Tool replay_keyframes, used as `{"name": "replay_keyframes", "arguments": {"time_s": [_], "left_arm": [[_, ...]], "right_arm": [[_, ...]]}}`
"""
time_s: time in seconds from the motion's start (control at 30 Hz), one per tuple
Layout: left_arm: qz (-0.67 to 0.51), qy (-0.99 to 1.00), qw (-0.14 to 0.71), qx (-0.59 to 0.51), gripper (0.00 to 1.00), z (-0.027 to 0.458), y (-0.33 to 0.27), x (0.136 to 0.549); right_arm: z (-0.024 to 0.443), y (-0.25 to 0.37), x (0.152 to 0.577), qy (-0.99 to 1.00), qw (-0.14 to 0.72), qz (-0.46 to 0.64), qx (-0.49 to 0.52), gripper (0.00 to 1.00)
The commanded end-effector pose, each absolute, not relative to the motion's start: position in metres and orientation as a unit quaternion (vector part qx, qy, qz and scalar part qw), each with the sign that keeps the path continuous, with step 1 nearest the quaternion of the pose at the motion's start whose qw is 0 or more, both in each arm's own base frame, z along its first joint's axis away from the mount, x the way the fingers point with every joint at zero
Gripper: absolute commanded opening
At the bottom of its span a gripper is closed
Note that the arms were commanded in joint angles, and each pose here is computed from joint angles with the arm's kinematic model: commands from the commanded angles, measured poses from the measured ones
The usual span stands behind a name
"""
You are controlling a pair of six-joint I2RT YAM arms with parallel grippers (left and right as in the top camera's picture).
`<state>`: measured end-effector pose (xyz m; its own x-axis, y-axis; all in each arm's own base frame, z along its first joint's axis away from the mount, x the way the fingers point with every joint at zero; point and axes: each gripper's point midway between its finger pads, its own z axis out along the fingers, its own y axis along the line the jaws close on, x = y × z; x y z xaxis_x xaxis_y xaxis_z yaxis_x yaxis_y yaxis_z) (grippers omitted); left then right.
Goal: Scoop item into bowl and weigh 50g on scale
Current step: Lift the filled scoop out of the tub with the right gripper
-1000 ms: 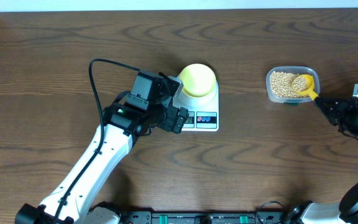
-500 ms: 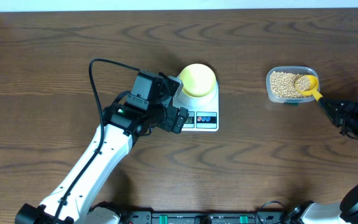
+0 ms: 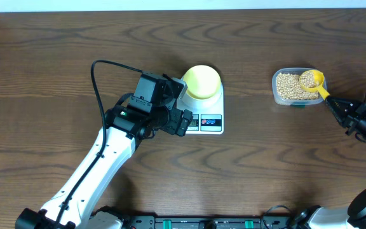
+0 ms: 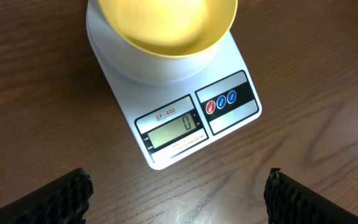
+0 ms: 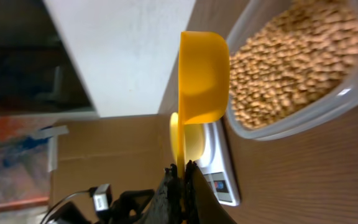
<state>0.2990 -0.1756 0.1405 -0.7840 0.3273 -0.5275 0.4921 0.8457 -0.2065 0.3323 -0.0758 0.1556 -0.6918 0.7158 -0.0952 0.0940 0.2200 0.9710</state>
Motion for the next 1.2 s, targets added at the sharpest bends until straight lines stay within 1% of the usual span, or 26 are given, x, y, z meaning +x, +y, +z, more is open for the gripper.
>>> {"name": "replay_keyframes", "arguments": {"time_s": [0.0, 0.27, 0.5, 0.87, 0.97, 1.17], "left_arm": [[-0.176, 0.924, 0.253, 0.225, 0.9, 0.149, -0.178, 0.3], [-0.176, 0.924, 0.253, 0.225, 0.9, 0.149, -0.178, 0.3], [-0.176, 0.924, 0.253, 0.225, 0.9, 0.149, -0.178, 0.3], [-0.176, 0.924, 0.253, 0.225, 0.9, 0.149, -0.178, 0.3], [-0.176, 0.924, 0.253, 0.225, 0.9, 0.149, -0.178, 0.3], [-0.176, 0.924, 0.253, 0.225, 0.9, 0.149, -0.178, 0.3]], "right_arm": [[0.167, -0.07, 0.329, 0.705, 0.273, 0.598, 0.266, 0.01], [0.175, -0.053, 0.331, 0.697, 0.259, 0.623, 0.243, 0.01], [0.175, -0.025, 0.334, 0.7, 0.214, 0.639, 0.235, 0.01], [0.182, 0.019, 0.341, 0.704, 0.159, 0.664, 0.194, 0.01], [0.186, 0.036, 0.349, 0.71, 0.143, 0.666, 0.179, 0.01], [0.189, 0.059, 0.367, 0.724, 0.125, 0.653, 0.183, 0.01]]}}
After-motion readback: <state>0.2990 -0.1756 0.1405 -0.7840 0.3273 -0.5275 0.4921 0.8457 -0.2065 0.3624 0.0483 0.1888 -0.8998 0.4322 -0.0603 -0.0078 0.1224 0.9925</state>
